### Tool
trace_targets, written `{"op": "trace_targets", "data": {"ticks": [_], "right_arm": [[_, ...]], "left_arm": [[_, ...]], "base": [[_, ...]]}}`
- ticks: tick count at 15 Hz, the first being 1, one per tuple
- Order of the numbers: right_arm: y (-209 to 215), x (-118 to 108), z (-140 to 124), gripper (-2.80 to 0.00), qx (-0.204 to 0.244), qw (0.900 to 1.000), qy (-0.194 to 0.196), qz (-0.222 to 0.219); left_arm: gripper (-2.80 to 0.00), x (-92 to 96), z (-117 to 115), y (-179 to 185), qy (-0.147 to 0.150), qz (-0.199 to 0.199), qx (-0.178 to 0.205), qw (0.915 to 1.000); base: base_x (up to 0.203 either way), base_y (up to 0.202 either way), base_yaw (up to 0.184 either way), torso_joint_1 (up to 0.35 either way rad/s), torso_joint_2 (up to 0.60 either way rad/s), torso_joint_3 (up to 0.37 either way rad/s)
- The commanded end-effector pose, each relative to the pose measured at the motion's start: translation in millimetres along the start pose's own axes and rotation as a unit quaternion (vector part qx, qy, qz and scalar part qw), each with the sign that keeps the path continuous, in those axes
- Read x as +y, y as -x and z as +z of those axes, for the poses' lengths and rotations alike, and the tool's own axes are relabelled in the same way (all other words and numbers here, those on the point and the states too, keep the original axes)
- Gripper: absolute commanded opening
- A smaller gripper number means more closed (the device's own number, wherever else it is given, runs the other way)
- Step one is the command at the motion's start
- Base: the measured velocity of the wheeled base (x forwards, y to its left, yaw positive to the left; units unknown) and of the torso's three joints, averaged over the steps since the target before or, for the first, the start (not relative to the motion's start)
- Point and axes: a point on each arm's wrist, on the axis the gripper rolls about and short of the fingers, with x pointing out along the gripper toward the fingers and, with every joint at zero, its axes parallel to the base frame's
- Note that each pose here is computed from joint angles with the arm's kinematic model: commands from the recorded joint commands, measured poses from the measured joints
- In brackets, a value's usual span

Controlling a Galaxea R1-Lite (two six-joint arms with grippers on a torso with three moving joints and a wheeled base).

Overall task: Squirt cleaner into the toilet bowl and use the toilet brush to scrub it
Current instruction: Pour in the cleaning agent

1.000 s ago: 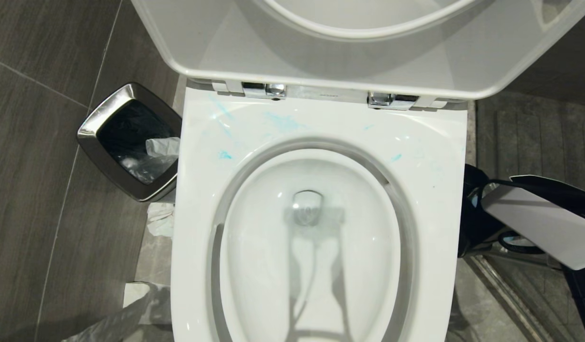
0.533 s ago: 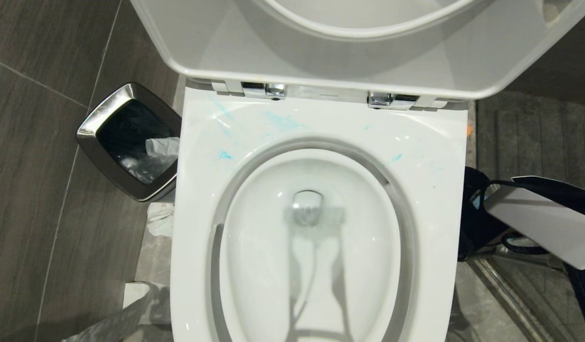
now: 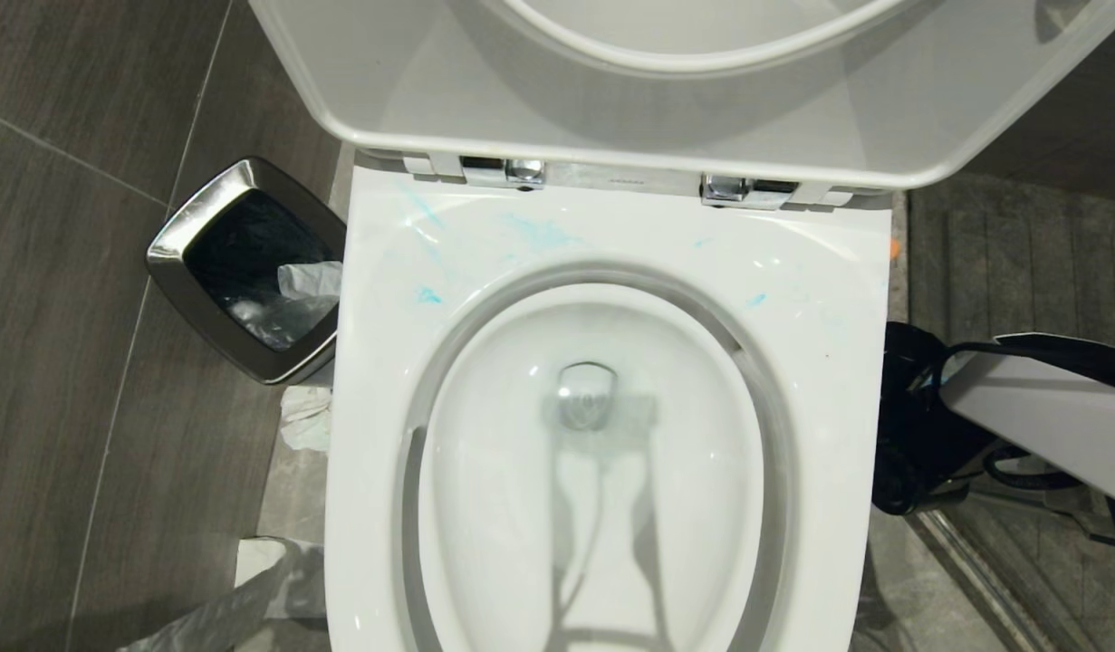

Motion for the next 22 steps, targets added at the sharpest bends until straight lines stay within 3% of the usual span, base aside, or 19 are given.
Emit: {"op": "trace_targets", "data": {"ticks": [1, 6, 13, 18, 22], "right_arm": [[-5, 0, 3, 0.0, -0.014, 1.0, -0.002, 0.0], [-28, -6, -13, 0.0, -0.042, 0.998, 0.033, 0.027], [-54, -11, -18, 0.0, -0.087, 0.993, 0.081, 0.014], [-67, -6, -15, 0.0, -0.125, 0.988, 0.09, 0.027], [-68, -6, -15, 0.0, -0.13, 0.987, 0.094, 0.025]], "left_arm": [[-2.8, -0.2, -2, -1, 0.0, 0.0, 0.004, 1.0], [-2.8, -0.2, -2, -1, 0.0, 0.0, 0.004, 1.0], [-2.8, -0.2, -2, -1, 0.0, 0.0, 0.004, 1.0], [-2.8, -0.2, -2, -1, 0.0, 0.0, 0.004, 1.0], [-2.8, -0.2, -2, -1, 0.0, 0.0, 0.004, 1.0]], "base": [[0.0, 0.0, 0.0, 0.0, 0.0, 0.0], [0.0, 0.0, 0.0, 0.0, 0.0, 0.0], [0.0, 0.0, 0.0, 0.0, 0.0, 0.0], [0.0, 0.0, 0.0, 0.0, 0.0, 0.0], [0.0, 0.0, 0.0, 0.0, 0.0, 0.0]]}}
